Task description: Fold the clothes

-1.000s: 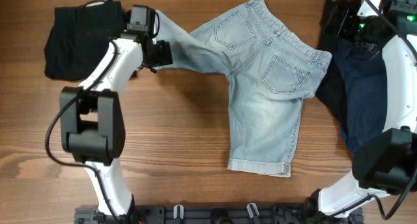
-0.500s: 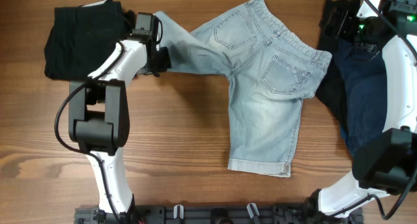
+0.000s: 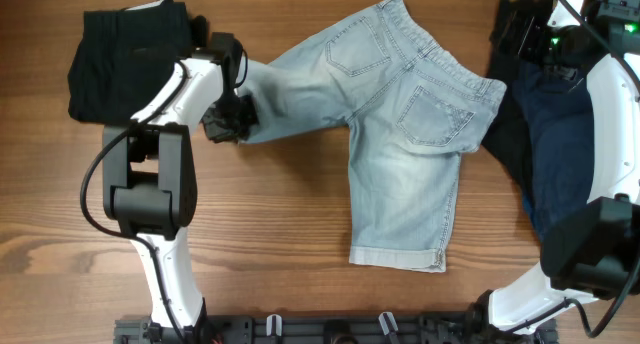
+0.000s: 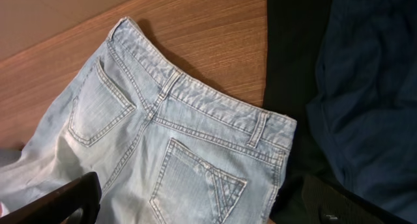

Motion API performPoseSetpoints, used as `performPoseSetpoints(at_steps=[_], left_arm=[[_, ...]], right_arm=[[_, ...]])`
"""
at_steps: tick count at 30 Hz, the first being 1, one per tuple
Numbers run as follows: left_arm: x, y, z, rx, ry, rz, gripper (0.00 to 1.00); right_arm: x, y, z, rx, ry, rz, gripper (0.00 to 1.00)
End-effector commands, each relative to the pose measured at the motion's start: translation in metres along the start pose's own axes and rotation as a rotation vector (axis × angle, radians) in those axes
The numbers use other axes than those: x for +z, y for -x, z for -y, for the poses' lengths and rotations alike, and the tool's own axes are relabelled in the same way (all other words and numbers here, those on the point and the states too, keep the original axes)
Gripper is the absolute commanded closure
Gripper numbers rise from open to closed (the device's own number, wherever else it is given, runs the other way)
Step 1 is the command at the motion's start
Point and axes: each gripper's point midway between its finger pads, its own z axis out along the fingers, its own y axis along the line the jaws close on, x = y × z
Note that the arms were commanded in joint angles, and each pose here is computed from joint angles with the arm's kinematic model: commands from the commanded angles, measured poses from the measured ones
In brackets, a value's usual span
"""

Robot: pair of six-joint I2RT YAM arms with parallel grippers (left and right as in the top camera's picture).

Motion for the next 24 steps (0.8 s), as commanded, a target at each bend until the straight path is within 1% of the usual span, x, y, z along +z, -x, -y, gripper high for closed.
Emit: performPoseSetpoints(at_steps=[1, 2, 3, 4, 5, 6, 8, 10, 13, 14, 17, 18, 19, 21, 24], left_arm=[[0.0, -0.014, -0.026, -0.068, 0.043, -0.07, 0.87], [-0.001, -0.02, -0.03, -0.077, 0.046, -0.101, 0.56], [-0.002, -0.025, -0.032, -0.082, 0.043, -0.126, 0.34], [-0.003, -0.029, -0.033, -0.087, 0.03, -0.15, 0.14], [-0.005, -0.032, -0.032, -0.087, 0.018, -0.166, 0.04], [-0.008, -0.034, -0.03, -0.071, -0.007, -0.177, 0.0], [-0.018, -0.036, -0.023, -0.059, -0.071, -0.181, 0.0], [-0.04, -0.033, -0.017, -0.055, -0.124, -0.128, 0.0], [-0.084, -0.028, -0.01, -0.029, -0.18, 0.012, 0.0], [-0.1, -0.026, -0.007, -0.019, -0.202, 0.064, 0.0], [-0.153, -0.016, 0.005, 0.027, -0.283, 0.271, 0.0], [-0.174, -0.012, 0.011, 0.044, -0.318, 0.352, 0.0], [-0.188, -0.01, 0.014, 0.055, -0.34, 0.403, 0.0], [-0.205, -0.008, 0.018, 0.069, -0.367, 0.466, 0.0], [-0.208, -0.009, 0.02, 0.077, -0.372, 0.476, 0.0]], right_arm=[[-0.005, 0.001, -0.007, -0.029, 0.024, 0.011, 0.0], [-0.005, 0.001, -0.007, -0.029, 0.024, 0.011, 0.0], [-0.005, 0.001, -0.007, -0.03, 0.023, 0.011, 0.0], [-0.005, 0.001, -0.007, -0.04, 0.024, 0.011, 0.0], [-0.005, 0.001, -0.007, -0.05, 0.024, 0.011, 0.0], [-0.005, 0.002, -0.007, -0.057, 0.024, 0.013, 0.0], [-0.005, 0.004, -0.008, -0.097, 0.025, 0.023, 0.0], [-0.002, 0.012, -0.009, -0.198, 0.027, 0.053, 0.0], [0.02, 0.019, -0.02, -0.417, 0.042, 0.08, 0.01], [0.027, 0.02, -0.022, -0.45, 0.046, 0.084, 0.01], [0.072, 0.021, -0.041, -0.598, 0.094, 0.094, 0.01], [0.093, 0.017, -0.048, -0.636, 0.108, 0.087, 0.01], [0.109, 0.014, -0.055, -0.653, 0.119, 0.083, 0.0], [0.14, 0.006, -0.067, -0.682, 0.138, 0.076, 0.01], [0.18, -0.008, -0.081, -0.715, 0.164, 0.066, 0.0]])
